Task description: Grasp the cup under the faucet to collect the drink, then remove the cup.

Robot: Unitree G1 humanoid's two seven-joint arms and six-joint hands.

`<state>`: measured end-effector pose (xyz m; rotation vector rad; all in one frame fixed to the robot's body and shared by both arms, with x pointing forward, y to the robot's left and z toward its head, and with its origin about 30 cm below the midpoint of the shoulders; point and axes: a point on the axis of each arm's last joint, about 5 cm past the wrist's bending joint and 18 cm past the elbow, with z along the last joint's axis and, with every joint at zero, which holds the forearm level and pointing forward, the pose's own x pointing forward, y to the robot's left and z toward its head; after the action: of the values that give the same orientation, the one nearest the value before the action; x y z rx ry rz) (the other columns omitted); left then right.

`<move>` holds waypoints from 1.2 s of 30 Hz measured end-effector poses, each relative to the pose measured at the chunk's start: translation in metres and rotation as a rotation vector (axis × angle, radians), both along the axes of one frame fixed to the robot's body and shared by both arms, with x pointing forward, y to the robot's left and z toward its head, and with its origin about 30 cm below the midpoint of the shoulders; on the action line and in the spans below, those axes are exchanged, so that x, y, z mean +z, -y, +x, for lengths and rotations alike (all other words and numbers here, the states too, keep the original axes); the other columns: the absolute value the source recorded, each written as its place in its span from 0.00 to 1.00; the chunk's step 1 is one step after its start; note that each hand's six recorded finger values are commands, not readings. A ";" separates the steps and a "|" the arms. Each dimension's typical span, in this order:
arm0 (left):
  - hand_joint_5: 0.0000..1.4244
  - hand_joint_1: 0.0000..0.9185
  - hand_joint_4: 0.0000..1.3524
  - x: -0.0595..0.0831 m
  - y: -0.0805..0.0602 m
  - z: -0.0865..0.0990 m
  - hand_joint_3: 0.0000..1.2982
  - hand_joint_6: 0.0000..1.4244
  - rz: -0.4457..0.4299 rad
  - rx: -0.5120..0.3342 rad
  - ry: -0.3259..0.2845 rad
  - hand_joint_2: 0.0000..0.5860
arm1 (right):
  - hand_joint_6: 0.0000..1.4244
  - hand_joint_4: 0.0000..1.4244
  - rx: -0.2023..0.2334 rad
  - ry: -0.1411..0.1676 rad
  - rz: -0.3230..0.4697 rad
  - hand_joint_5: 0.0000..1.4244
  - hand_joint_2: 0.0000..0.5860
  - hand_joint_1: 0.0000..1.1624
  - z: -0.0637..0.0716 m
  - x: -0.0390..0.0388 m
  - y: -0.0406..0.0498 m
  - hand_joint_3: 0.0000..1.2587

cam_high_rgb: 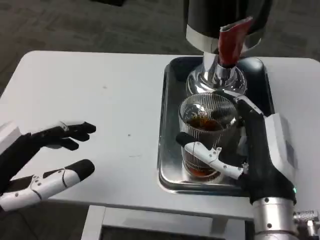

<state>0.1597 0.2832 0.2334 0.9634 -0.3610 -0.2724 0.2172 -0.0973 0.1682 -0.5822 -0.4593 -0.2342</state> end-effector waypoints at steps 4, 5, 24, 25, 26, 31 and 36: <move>0.23 0.12 0.20 0.001 0.000 0.000 0.21 0.20 0.002 -0.004 0.007 0.27 | 1.00 0.66 -0.020 0.010 0.011 0.80 0.36 0.71 -0.002 -0.0026 0.0018 0.55; 0.23 0.12 0.20 0.001 0.001 0.001 0.21 0.20 0.003 -0.007 0.010 0.27 | 1.00 0.67 -0.027 0.013 0.014 0.81 0.35 0.72 -0.002 -0.0032 0.0028 0.57; 0.22 0.11 0.20 0.010 0.017 0.017 0.20 0.20 -0.002 -0.101 0.064 0.26 | 1.00 0.82 -0.072 -0.003 0.095 0.98 0.32 0.75 -0.030 -0.0064 0.0352 0.77; 0.22 0.11 0.20 0.010 0.018 0.018 0.20 0.20 -0.003 -0.105 0.064 0.26 | 1.00 0.83 -0.070 -0.006 0.096 0.98 0.32 0.74 -0.031 -0.0064 0.0364 0.78; 0.22 0.11 0.20 0.010 0.019 0.019 0.20 0.20 -0.003 -0.113 0.063 0.26 | 1.00 0.83 -0.072 -0.007 0.093 0.98 0.32 0.74 -0.033 -0.0060 0.0387 0.79; 0.22 0.10 0.19 0.012 0.025 0.021 0.20 0.20 -0.001 -0.142 0.076 0.26 | 1.00 0.85 -0.069 -0.009 0.095 0.99 0.33 0.75 -0.041 -0.0023 0.0485 0.80; 0.22 0.10 0.19 0.014 0.031 0.022 0.20 0.20 0.004 -0.173 0.086 0.26 | 1.00 0.86 -0.075 0.019 0.106 1.00 0.33 0.75 -0.049 0.0052 0.0561 0.81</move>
<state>0.1814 0.2520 0.2475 0.9507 -0.5242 -0.3893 0.1686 -0.1534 0.1734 -0.4937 -0.4412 -0.3338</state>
